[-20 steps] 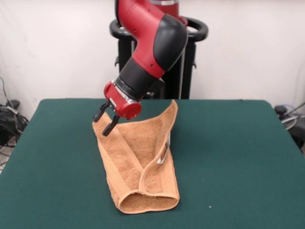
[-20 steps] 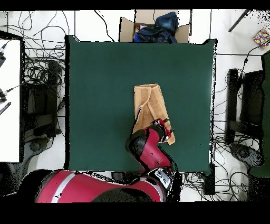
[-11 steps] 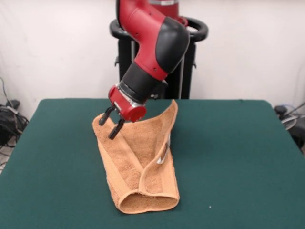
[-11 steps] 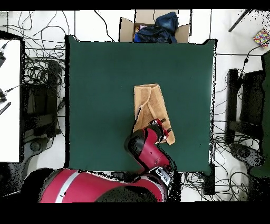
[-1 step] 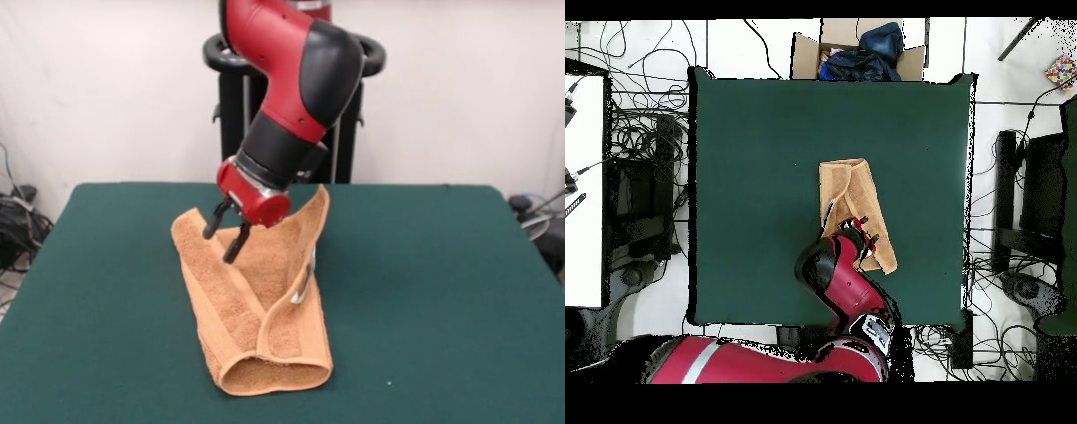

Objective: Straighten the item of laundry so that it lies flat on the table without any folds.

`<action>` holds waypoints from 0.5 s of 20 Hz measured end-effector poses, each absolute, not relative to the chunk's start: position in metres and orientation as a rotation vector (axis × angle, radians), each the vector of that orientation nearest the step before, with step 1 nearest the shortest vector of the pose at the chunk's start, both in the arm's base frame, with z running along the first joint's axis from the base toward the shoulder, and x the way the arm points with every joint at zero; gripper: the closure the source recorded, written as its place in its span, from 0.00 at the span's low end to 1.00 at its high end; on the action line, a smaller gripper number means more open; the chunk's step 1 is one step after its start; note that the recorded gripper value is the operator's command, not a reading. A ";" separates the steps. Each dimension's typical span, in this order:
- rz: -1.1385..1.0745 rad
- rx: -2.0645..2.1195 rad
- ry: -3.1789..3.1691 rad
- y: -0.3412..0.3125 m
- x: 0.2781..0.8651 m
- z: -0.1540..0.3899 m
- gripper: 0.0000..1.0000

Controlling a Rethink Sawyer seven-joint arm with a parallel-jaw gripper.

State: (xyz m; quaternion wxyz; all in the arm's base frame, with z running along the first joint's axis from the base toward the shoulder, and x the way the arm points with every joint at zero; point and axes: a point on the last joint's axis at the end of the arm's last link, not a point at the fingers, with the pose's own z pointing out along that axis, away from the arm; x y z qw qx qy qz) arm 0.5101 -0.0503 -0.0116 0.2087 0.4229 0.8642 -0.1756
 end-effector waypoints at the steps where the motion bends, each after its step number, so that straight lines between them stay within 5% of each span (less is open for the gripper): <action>1: -0.480 1.177 2.411 -0.048 0.510 -0.014 0.00; 10: -0.450 1.211 2.469 -0.036 0.500 -0.045 0.00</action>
